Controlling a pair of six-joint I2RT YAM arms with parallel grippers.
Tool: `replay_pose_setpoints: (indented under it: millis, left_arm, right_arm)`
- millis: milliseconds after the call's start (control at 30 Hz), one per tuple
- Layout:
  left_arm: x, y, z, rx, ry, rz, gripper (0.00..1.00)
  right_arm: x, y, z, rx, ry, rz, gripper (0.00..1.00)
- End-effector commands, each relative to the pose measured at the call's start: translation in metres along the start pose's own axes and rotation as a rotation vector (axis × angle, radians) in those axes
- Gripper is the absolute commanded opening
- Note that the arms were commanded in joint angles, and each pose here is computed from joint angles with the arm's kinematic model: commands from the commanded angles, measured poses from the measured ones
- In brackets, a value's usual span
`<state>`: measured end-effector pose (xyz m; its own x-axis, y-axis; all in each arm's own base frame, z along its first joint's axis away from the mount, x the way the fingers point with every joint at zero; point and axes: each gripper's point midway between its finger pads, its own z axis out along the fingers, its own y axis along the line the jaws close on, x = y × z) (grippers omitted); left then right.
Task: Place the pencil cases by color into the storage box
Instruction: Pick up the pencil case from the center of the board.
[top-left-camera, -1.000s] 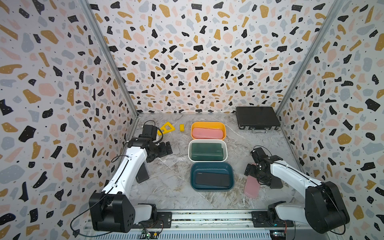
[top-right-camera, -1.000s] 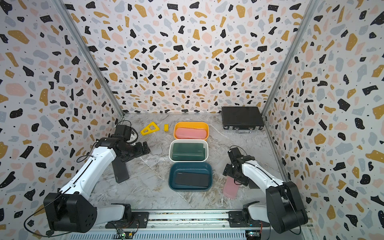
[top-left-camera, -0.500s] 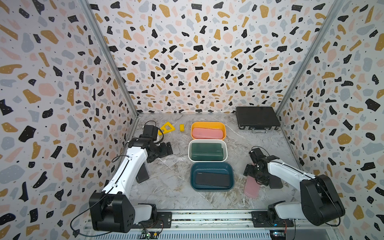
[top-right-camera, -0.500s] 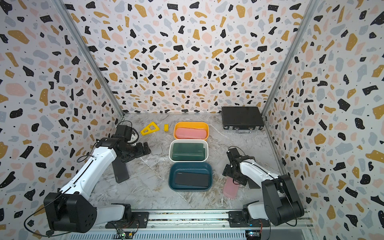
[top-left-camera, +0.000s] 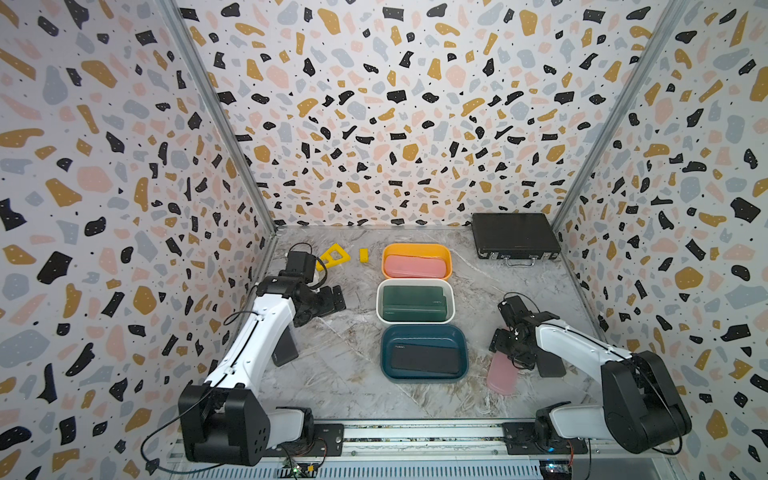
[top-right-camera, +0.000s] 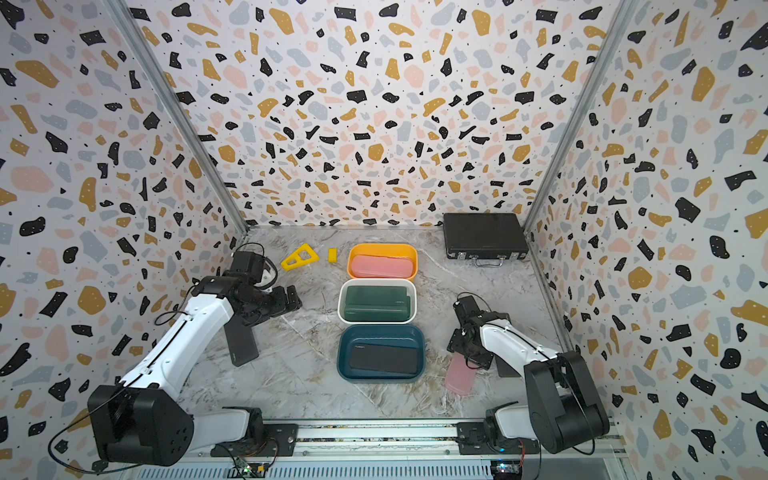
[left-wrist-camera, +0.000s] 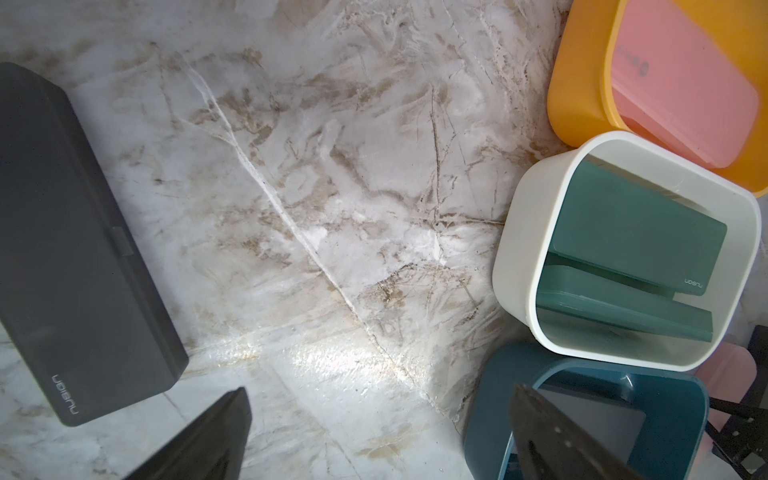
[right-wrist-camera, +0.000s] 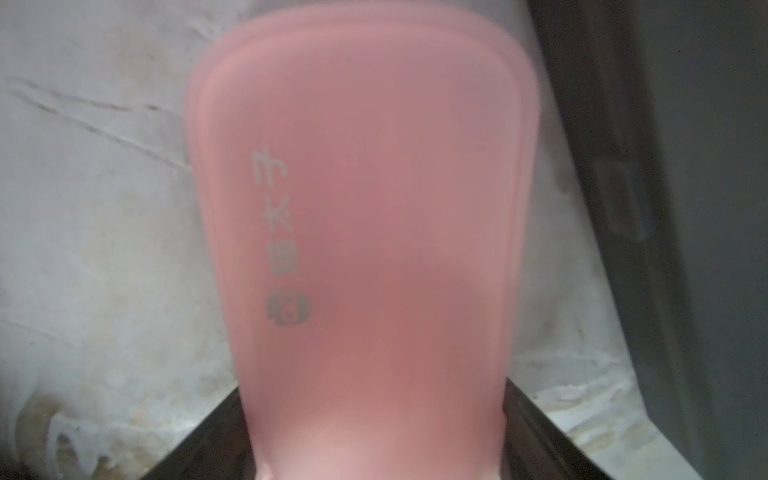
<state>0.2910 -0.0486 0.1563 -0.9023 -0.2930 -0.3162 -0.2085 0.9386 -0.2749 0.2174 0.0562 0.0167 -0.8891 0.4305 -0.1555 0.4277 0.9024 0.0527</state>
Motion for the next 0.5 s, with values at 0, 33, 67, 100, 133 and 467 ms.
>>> replay_pose_setpoints:
  millis: [0,33,67,100,133,467]
  left_arm:
    - [0.006,-0.004,-0.002,0.024,-0.005,0.007,1.00]
    - [0.007,-0.005,-0.002,0.026,-0.005,0.006,1.00]
    - [0.008,-0.005,-0.003,0.028,-0.006,0.007,1.00]
    - [0.009,-0.005,-0.003,0.029,-0.004,0.007,1.00]
    - [0.009,-0.005,-0.003,0.030,-0.006,0.005,1.00]
    - [0.015,-0.005,-0.008,0.033,-0.015,0.000,1.00]
  right_arm:
    - [-0.011,0.015,-0.015,-0.068,-0.039,-0.074,0.63]
    - [-0.014,0.018,-0.020,-0.080,-0.047,-0.095,0.62]
    - [-0.017,0.021,-0.026,-0.086,-0.059,-0.120,0.62]
    - [-0.023,0.025,-0.033,-0.095,-0.075,-0.149,0.61]
    - [-0.027,0.028,-0.039,-0.101,-0.088,-0.180,0.61]
    - [-0.079,0.096,-0.116,-0.272,-0.230,-0.592,0.59]
